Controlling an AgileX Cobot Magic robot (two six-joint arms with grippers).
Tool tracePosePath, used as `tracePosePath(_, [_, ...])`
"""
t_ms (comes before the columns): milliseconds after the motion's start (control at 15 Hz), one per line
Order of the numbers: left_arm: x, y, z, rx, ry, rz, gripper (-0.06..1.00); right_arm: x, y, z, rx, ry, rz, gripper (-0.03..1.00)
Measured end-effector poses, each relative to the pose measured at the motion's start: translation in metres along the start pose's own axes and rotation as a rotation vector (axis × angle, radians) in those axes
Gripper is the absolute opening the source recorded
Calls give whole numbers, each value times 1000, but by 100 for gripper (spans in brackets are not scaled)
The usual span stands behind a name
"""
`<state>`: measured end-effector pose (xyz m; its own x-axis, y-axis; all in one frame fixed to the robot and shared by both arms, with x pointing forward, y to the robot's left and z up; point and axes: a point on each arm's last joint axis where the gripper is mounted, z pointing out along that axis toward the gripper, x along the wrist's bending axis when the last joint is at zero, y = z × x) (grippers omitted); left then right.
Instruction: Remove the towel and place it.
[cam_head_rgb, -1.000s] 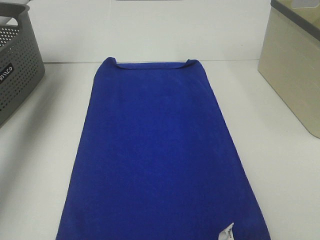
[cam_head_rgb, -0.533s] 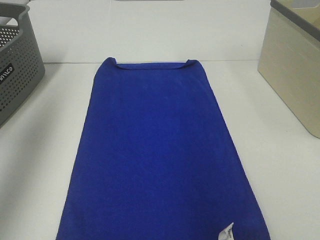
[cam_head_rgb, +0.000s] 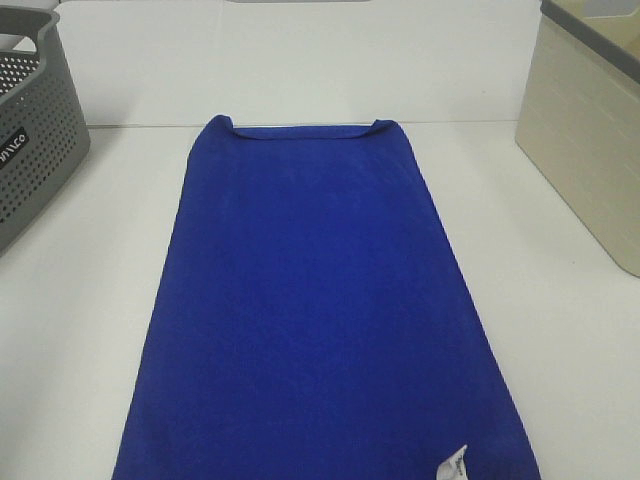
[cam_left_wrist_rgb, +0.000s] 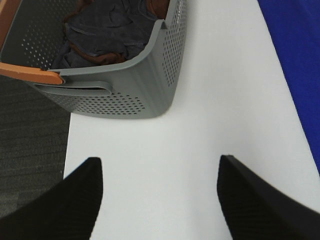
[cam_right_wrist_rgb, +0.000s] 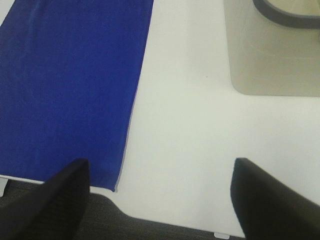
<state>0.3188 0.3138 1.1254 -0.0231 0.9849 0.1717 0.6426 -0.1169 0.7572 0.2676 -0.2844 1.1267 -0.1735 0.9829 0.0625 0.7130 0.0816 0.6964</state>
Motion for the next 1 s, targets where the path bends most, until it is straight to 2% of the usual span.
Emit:
tracePosePath(267, [-9,-63,-13,-115,19,-7,62,1,-55,19,-2,0,6,76])
tracePosePath(467, [-18,-99,-20,-153,-8,-32,62,1,-88,29,-59,-4,-20,76])
tracePosePath(600, [-20,-107,-28,-222,-19,-45,62,2,-99,32,-80,-7,-66,76])
tracePosePath(1000, [-21,-109,-26,-220,-24,-47,62,-1,-95,42,-143,-17,-85,75])
